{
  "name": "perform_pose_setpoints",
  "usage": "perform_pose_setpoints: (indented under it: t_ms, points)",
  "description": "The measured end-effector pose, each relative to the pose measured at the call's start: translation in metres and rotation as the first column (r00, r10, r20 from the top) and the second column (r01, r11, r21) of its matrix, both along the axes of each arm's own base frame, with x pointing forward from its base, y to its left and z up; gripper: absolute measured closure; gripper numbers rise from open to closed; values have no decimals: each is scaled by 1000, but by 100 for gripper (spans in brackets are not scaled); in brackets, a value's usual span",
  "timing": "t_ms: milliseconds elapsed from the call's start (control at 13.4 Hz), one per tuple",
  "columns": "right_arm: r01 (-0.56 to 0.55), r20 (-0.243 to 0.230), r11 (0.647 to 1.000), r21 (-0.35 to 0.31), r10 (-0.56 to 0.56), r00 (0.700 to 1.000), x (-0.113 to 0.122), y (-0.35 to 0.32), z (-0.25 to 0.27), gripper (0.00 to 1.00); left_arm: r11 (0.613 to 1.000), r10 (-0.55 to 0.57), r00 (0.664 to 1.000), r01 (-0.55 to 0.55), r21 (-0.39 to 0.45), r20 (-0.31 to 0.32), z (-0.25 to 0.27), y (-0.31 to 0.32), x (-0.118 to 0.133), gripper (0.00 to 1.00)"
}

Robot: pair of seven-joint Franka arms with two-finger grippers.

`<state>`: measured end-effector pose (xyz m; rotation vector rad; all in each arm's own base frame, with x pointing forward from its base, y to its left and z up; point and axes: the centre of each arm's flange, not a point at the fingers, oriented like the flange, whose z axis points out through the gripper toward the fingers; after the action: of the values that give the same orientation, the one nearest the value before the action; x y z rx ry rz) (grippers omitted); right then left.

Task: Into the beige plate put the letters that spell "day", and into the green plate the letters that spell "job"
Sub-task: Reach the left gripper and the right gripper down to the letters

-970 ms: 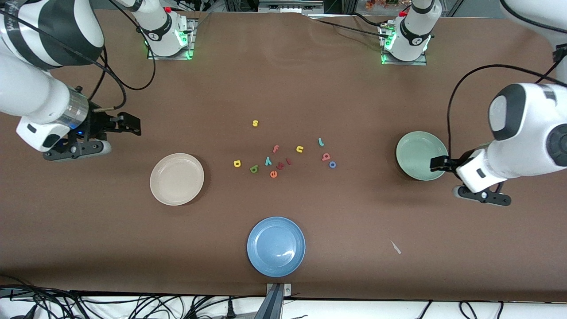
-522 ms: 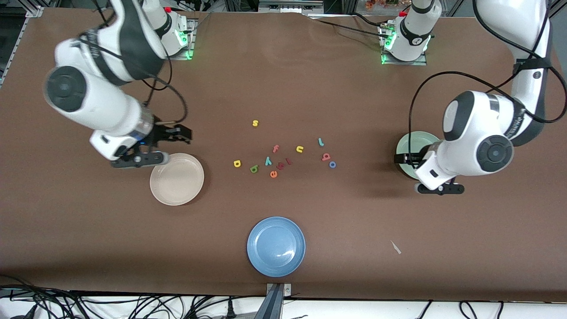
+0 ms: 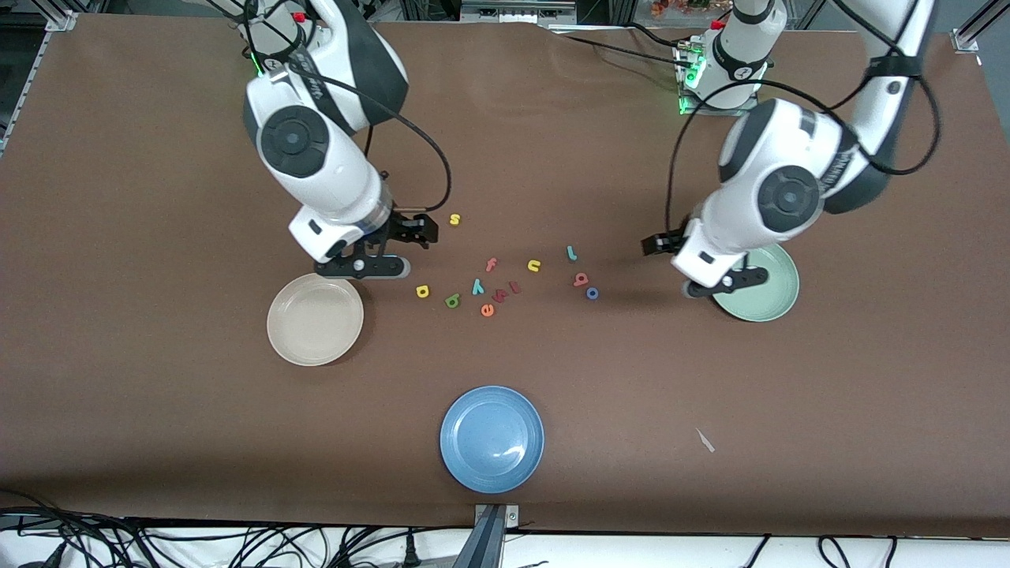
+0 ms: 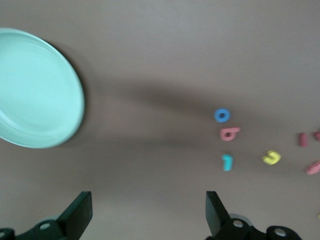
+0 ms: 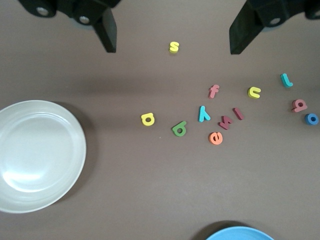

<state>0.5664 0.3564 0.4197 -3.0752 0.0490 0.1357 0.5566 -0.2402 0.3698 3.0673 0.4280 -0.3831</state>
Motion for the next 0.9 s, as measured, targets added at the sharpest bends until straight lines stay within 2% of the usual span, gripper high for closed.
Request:
perform_pose_setpoints:
  t_ms: [149, 298, 448, 597, 671, 895]
  points:
    - [24, -9, 1000, -16, -24, 1000, -3, 14, -24, 0, 999, 44, 999, -44, -2, 12, -26, -26, -19, 0]
    - [36, 5, 999, -20, -36, 999, 0, 18, -51, 0, 997, 83, 996, -83, -7, 32, -60, -41, -35, 0]
    - [42, 38, 999, -10, -42, 998, 13, 2, -75, 0, 994, 111, 993, -110, -10, 34, -93, -58, -50, 1]
    - [37, 85, 999, -22, -35, 996, 27, -27, -96, 0, 990, 137, 990, -136, -27, 43, -124, -82, -60, 3]
    - [27, 94, 999, -31, -23, 995, 30, -36, -107, 0, 989, 143, 989, -141, -37, 47, -136, -91, -63, 3]
    - [-63, 123, 996, -58, 70, 990, 26, -24, -145, 0, 990, 135, 990, -134, -35, 39, -151, -96, -67, 7]
